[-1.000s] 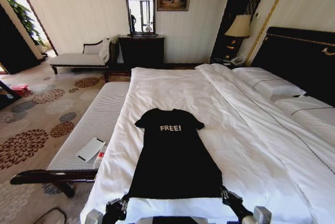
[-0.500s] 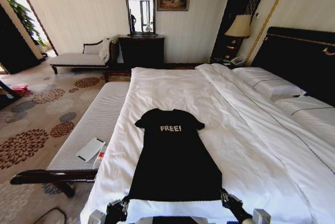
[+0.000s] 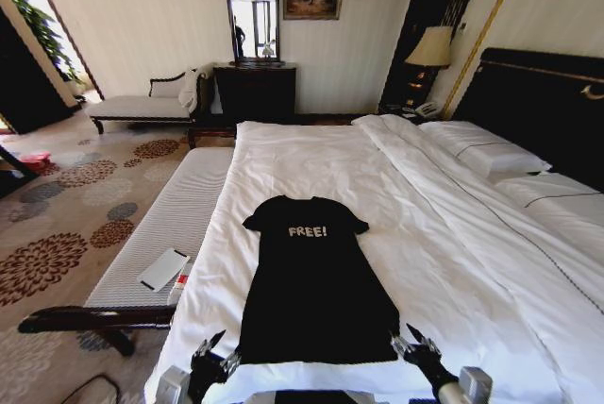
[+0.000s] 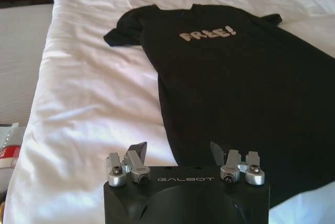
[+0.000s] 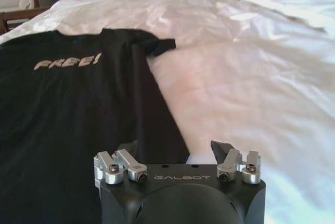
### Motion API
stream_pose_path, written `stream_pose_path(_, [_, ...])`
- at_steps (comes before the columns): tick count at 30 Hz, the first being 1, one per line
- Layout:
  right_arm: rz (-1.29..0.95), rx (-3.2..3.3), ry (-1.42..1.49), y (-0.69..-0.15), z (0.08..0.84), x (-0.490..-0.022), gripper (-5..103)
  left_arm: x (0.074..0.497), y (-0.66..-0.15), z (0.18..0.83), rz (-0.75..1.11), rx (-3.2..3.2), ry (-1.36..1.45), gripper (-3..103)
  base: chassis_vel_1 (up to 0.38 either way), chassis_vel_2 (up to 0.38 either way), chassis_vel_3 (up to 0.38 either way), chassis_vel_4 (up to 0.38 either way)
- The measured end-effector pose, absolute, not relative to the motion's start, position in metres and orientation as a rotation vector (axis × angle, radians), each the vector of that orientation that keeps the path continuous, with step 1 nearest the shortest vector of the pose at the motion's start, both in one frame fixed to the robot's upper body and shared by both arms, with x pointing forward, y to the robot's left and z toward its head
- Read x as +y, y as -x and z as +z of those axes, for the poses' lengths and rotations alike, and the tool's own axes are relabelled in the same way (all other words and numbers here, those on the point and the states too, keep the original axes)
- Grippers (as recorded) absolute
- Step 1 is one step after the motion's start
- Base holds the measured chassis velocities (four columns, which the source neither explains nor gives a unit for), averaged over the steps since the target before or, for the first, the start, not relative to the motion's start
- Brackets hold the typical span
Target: Fold the clothes on the bed.
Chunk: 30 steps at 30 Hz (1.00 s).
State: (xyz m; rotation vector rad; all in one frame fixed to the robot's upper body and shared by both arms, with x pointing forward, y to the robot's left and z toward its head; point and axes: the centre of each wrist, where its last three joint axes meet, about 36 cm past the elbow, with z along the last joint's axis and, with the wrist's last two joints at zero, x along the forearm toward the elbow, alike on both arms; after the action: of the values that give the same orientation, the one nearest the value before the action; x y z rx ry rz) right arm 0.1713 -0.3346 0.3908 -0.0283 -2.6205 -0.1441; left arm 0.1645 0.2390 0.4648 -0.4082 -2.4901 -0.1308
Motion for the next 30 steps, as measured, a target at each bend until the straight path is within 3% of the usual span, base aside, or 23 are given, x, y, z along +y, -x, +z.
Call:
stream_pose_path(1, [-0.135, -2.631, 0.032, -0.174, 0.391, -0.336, 82, 0.239, -0.167, 0.465, -0.127, -2.498, 0.405, 74, 0.0, 0.0, 0.0, 0.0])
stream_pose_path(3, [-0.083, -2.696, 0.054, -0.196, 0.394, -0.348, 93, 0.239, -0.18, 0.47, -0.091, -2.541, 0.384, 85, 0.0, 0.0, 0.0, 0.0])
stream_pose_path(8, [-0.09, -2.769, 0.069, -0.245, 0.404, -0.366, 99, 0.245, -0.216, 0.472, 0.001, -2.613, 0.344, 99, 0.0, 0.0, 0.0, 0.0])
stream_pose_path(10, [-0.142, -2.77, 0.062, -0.253, 0.406, -0.368, 100, 0.246, -0.224, 0.472, 0.014, -2.629, 0.338, 99, 0.0, 0.0, 0.0, 0.0])
stream_pose_path(12, [-0.37, -2.754, -0.002, -0.28, 0.418, -0.37, 100, 0.25, -0.252, 0.473, 0.067, -2.678, 0.315, 100, 0.0, 0.0, 0.0, 0.0])
stream_pose_path(17, [-0.666, -2.72, -0.103, -0.322, 0.436, -0.376, 100, 0.257, -0.293, 0.469, 0.099, -2.704, 0.31, 100, 0.0, 0.0, 0.0, 0.0])
stream_pose_path(23, [-0.886, -2.568, -0.217, -0.355, 0.439, -0.385, 100, 0.27, -0.327, 0.456, 0.113, -2.706, 0.314, 100, 0.0, 0.0, 0.0, 0.0])
stream_pose_path(30, [-1.01, -2.396, -0.156, -0.399, 0.436, -0.4, 100, 0.283, -0.351, 0.437, 0.132, -2.778, 0.353, 100, 0.0, 0.0, 0.0, 0.0])
